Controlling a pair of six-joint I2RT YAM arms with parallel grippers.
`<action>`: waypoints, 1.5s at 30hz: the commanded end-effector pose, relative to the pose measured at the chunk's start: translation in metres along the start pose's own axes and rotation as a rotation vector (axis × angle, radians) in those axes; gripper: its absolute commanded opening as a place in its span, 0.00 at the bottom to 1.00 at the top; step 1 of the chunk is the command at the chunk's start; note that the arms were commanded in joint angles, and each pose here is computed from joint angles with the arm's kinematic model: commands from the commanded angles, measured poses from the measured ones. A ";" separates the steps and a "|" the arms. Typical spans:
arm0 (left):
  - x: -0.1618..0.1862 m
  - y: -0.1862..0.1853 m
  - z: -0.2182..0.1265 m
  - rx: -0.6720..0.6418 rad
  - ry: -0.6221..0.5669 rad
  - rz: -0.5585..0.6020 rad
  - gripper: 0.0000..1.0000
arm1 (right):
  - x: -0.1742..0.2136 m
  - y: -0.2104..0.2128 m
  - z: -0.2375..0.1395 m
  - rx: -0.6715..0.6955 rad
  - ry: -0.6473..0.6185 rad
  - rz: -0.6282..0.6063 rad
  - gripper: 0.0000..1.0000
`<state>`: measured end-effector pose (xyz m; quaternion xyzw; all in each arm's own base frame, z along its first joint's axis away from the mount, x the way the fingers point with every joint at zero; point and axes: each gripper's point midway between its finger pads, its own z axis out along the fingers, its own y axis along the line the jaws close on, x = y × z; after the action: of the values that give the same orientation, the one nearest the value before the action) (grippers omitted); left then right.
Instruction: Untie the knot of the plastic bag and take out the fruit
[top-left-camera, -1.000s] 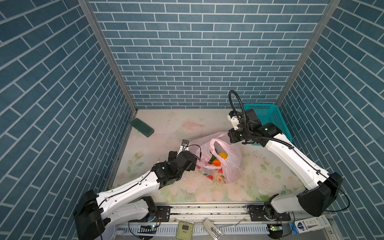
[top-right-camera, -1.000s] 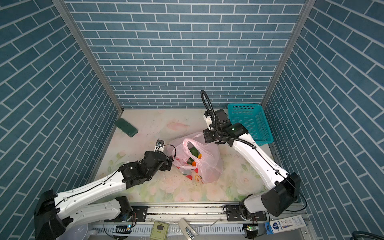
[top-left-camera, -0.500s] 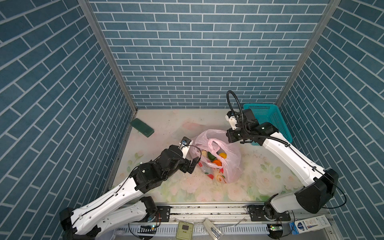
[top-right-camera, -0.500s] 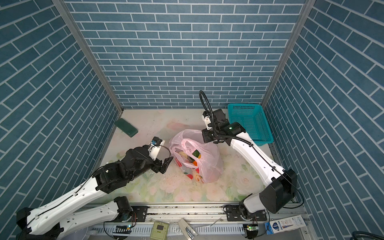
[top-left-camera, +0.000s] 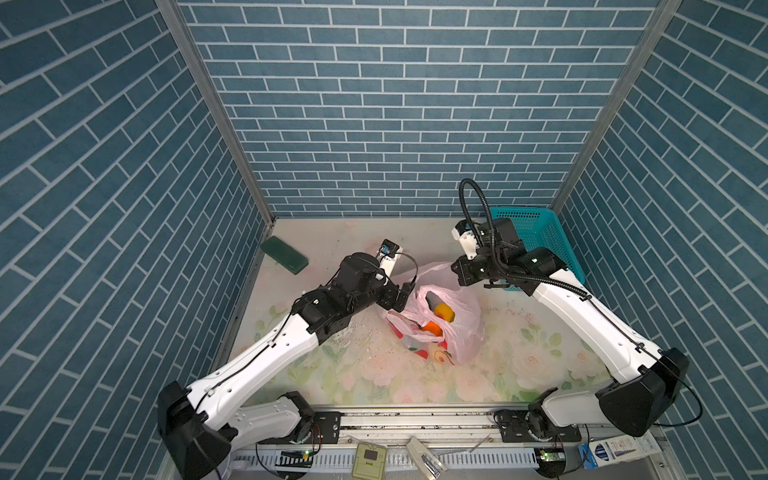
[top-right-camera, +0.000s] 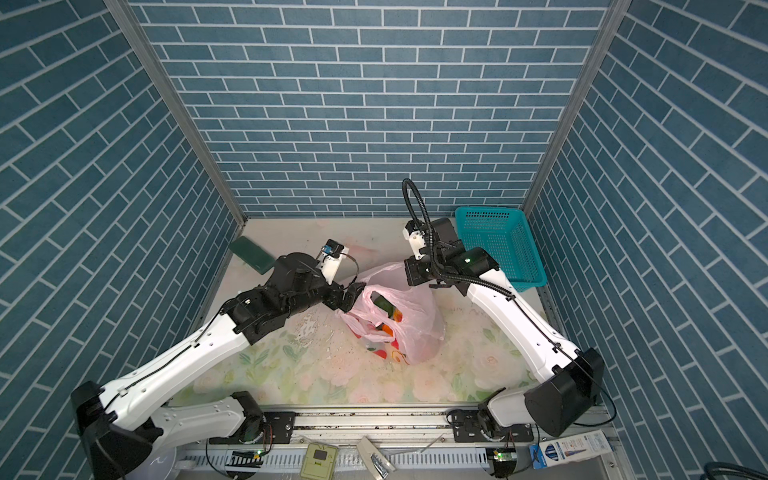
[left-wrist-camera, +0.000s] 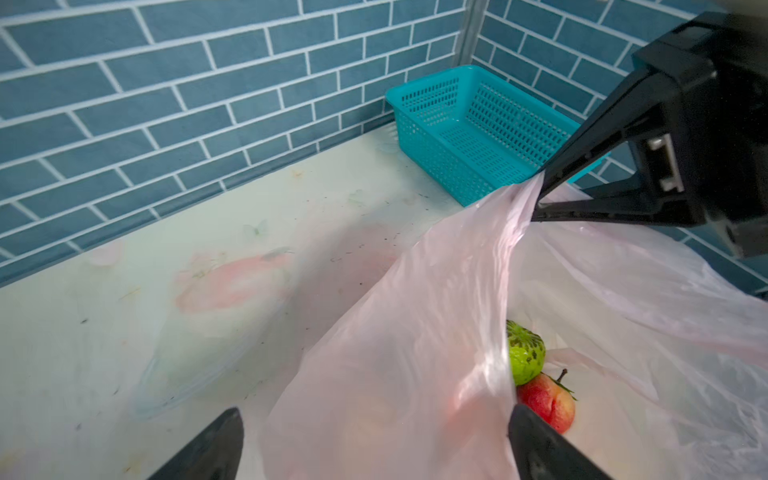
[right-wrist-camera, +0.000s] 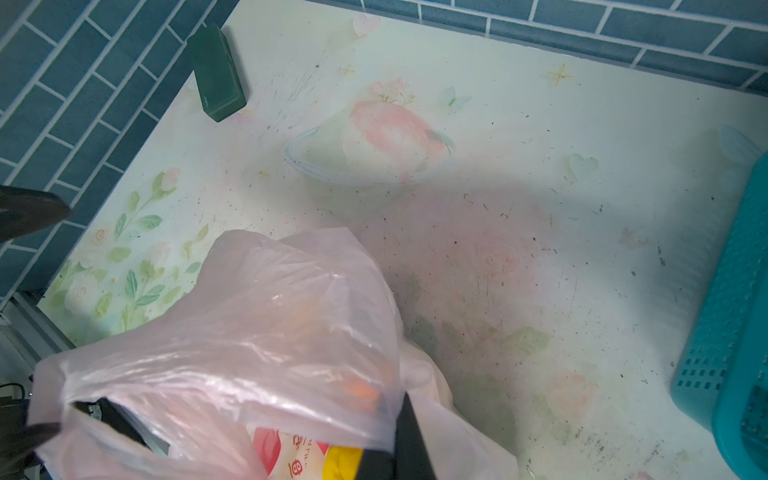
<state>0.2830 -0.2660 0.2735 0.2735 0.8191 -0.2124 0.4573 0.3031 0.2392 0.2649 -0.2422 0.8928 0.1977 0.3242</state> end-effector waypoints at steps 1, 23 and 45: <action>-0.006 -0.022 0.019 0.133 0.005 0.034 1.00 | -0.001 0.003 -0.003 -0.020 -0.019 -0.034 0.00; 0.050 0.041 0.058 -0.035 0.152 -0.062 0.00 | -0.001 -0.002 0.004 0.001 -0.017 -0.093 0.00; 0.047 0.010 -0.026 -0.095 0.186 -0.393 0.00 | -0.023 0.078 -0.055 -0.207 0.103 0.030 0.80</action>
<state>0.2569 -0.2326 0.2382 0.1343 0.9017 -0.2186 0.3480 0.2846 0.2773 0.3236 -0.2889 0.8756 0.2558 0.2904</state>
